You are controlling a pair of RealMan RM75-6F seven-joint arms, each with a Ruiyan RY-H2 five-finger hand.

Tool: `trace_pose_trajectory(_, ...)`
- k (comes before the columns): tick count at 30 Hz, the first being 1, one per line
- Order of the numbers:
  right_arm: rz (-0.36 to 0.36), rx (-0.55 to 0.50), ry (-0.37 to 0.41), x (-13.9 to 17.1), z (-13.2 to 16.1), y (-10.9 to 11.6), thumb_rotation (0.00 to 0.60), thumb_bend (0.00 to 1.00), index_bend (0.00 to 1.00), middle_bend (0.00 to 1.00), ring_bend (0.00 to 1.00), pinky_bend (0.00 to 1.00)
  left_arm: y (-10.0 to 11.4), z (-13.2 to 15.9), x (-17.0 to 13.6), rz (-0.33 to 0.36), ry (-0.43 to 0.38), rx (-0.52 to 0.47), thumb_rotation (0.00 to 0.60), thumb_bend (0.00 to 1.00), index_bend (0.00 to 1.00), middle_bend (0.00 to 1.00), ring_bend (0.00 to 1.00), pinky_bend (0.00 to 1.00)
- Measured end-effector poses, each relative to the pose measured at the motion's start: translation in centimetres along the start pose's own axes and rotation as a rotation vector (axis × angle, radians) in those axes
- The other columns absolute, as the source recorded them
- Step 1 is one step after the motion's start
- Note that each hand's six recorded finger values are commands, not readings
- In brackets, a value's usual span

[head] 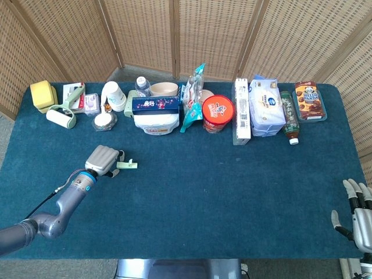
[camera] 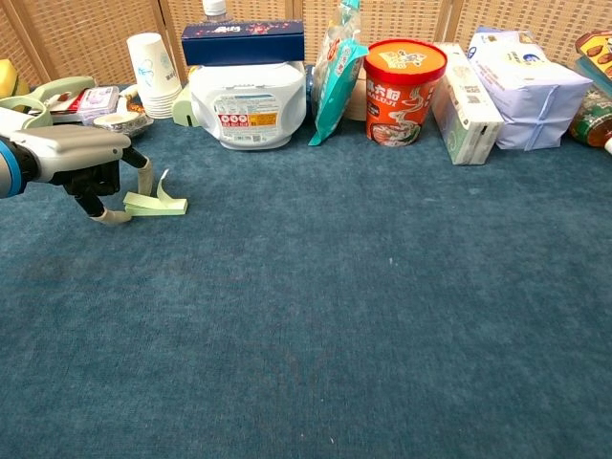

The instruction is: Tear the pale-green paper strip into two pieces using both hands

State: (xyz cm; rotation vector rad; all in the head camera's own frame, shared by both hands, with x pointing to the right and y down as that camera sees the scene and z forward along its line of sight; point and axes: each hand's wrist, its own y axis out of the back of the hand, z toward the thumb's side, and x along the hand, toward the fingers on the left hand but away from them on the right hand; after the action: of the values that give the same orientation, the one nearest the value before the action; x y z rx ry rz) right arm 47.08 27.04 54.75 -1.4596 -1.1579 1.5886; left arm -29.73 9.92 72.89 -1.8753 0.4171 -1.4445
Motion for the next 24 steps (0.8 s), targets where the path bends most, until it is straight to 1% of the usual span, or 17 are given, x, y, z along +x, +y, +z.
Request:
trace_pose_trajectory(11,-0.002,-0.006,0.000,0.05,-0.16,0.07,0.512,0.48,0.02,0.10,0.01,0.10,0.22,0.41,0.04,0.005,0.009,-0.014,0.600,0.29,0.44,0.97,1.00,0.97)
trace_pose_trajectory(24,-0.007,-0.022,-0.008,0.36,-0.65,0.22,0.513,0.48,0.02,0.11,0.01,0.11,0.61,0.82,0.64,0.005,0.021,0.002,0.600,0.30,0.46,0.97,1.00,0.97)
